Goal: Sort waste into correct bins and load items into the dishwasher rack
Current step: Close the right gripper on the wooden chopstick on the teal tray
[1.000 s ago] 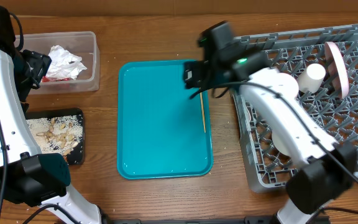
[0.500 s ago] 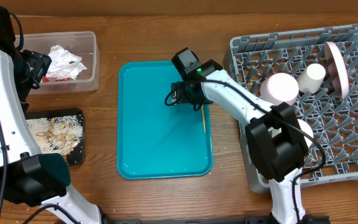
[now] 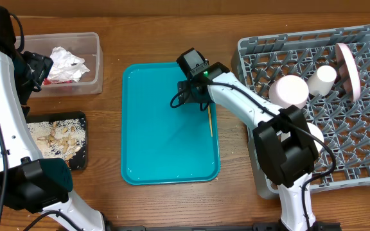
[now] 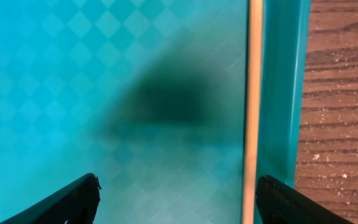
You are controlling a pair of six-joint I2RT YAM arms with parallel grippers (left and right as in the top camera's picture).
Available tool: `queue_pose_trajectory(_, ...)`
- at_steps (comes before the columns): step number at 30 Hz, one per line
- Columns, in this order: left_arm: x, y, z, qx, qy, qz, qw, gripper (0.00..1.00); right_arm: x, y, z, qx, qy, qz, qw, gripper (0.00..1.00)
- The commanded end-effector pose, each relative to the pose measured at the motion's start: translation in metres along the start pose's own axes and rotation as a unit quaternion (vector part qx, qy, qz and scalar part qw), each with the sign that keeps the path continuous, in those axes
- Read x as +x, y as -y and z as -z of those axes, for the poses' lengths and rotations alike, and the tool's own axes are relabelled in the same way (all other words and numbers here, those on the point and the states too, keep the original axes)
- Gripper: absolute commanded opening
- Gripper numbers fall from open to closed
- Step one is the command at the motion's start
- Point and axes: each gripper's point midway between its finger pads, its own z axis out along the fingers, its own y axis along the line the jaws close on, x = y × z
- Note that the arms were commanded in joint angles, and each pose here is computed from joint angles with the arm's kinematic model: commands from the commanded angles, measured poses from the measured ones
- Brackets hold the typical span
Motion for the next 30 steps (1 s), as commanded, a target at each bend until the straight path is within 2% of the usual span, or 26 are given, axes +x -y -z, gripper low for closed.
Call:
queue_pose_trajectory(1, -0.001, -0.002, 0.002, -0.003, 0.007, 0.009, 1.0, 1.0, 0.005, 0.01, -0.007, 0.019, 0.0, -0.002, 1.0, 0.84)
queue_pose_trajectory(10, -0.001, -0.002, 0.002, -0.003, 0.007, 0.009, 1.0, 1.0, 0.006, 0.01, -0.013, 0.019, 0.0, -0.004, 1.0, 0.84)
queue_pose_trajectory(17, -0.001, -0.002, 0.002, -0.003, 0.007, 0.009, 1.0, 1.0, 0.024, 0.01, -0.037, 0.021, -0.035, 0.001, 0.999, 0.84)
queue_pose_trajectory(23, -0.001, -0.002, 0.002, -0.003, 0.007, 0.009, 1.0, 1.0, 0.032, -0.005, -0.037, -0.006, -0.051, 0.007, 0.999, 0.82)
queue_pose_trajectory(25, -0.001, -0.002, 0.002, -0.003, 0.007, 0.009, 1.0, 1.0, 0.034, -0.007, -0.037, -0.006, -0.051, 0.01, 0.999, 0.8)
queue_pose_trajectory(30, -0.001, -0.002, 0.002, -0.003, 0.007, 0.009, 1.0, 1.0, 0.035, -0.003, -0.037, 0.007, -0.052, -0.017, 0.998, 0.64)
